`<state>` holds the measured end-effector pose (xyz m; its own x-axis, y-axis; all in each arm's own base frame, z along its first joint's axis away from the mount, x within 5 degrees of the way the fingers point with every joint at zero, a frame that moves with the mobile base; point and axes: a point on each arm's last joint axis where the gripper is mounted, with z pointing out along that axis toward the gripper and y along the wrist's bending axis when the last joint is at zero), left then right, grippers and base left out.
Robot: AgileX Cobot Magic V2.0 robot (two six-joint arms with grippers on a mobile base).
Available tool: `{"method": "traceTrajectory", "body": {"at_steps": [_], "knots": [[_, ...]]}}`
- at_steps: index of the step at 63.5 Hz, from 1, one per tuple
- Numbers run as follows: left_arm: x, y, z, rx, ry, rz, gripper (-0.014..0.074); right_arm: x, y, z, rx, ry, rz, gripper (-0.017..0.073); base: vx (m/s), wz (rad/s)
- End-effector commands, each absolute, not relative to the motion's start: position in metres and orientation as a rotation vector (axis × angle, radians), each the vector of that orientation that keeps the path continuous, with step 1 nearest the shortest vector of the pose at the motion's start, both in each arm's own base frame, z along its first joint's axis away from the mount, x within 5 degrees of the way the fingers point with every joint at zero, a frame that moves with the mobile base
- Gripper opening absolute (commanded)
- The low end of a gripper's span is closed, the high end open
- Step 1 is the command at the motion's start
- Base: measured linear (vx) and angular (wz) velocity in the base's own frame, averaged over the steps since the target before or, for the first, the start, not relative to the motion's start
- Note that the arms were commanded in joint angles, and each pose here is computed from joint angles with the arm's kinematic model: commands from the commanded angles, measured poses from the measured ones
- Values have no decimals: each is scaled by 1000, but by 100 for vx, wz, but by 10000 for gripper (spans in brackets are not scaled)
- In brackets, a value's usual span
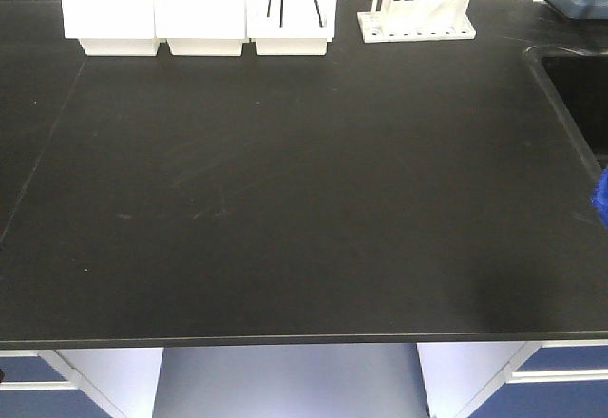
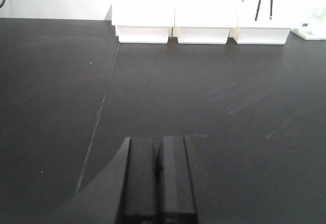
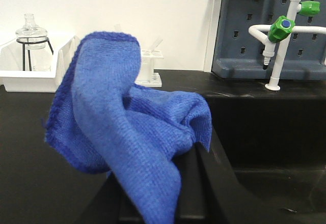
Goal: Wipe right workspace with blue cloth
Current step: 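Hold the blue cloth in the right gripper while driving to the other bench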
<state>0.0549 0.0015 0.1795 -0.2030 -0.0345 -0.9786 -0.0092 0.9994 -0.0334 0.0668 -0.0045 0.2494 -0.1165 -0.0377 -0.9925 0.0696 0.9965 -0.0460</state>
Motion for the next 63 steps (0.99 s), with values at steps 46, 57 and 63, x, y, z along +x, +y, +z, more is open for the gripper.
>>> {"method": "traceTrajectory", "body": {"at_steps": [46, 57, 63], "knots": [[56, 0, 177, -25, 1712, -42, -6, 68, -6, 267, 29, 1574, -106, -3, -3, 1], [56, 0, 177, -25, 1712, -42, -6, 68, -6, 267, 29, 1574, -106, -3, -18, 7], [56, 0, 177, -25, 1712, -42, -6, 68, -6, 267, 29, 1574, -106, -3, -22, 7]]}}
